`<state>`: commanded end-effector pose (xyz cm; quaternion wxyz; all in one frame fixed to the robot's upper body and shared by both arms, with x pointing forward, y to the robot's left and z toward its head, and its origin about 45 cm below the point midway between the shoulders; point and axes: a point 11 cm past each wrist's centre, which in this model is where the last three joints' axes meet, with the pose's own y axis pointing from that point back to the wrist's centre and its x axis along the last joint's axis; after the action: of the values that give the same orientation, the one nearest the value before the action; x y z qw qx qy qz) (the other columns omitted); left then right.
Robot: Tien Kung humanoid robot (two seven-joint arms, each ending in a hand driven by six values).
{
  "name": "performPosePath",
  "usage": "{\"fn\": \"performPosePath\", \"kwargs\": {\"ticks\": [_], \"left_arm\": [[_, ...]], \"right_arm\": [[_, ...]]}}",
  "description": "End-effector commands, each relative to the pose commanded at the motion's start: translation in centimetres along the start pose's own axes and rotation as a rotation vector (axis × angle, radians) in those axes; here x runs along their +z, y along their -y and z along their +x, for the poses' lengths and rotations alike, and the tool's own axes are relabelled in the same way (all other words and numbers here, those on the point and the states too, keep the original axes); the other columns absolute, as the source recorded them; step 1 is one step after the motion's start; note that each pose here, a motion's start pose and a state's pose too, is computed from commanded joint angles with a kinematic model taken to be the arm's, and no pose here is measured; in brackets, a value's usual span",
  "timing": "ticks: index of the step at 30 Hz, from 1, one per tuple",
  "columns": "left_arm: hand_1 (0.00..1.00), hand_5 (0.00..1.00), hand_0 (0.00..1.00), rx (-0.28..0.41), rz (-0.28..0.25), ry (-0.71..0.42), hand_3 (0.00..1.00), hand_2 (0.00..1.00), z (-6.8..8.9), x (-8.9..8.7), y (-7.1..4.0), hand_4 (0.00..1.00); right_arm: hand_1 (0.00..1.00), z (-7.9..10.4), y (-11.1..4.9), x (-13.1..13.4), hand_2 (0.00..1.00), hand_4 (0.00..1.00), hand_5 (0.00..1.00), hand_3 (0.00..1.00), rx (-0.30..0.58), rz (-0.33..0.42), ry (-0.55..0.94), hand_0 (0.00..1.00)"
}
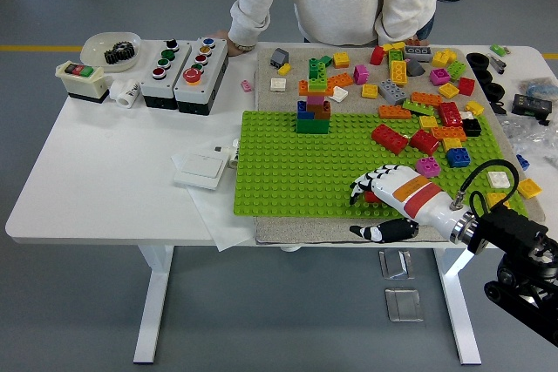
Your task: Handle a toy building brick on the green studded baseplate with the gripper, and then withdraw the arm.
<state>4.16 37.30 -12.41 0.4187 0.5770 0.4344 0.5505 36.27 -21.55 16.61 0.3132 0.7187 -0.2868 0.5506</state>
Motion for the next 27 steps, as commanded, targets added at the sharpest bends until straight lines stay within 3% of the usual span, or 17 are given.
{"fn": "performPosePath", "kwargs": {"ticks": [16,27], "left_arm": [[0.722,0.624,0.781,0.0,-0.001,0.003,0.573,0.692,0.0,0.1,0.0,0.595],[0.722,0.623,0.779,0.001,-0.005,0.0,0.574,0.691,0.1,0.2,0.0,0.595]], "right_arm": [[0.713,0.0,-0.1,0.4,0.749,0.805,0.507,0.604,0.001,-0.013,-0.004,0.76],[0.715,1.0,-0.1,0.0,0.755,0.805,0.502,0.618,0.051,0.004,0.016,0.758]]}}
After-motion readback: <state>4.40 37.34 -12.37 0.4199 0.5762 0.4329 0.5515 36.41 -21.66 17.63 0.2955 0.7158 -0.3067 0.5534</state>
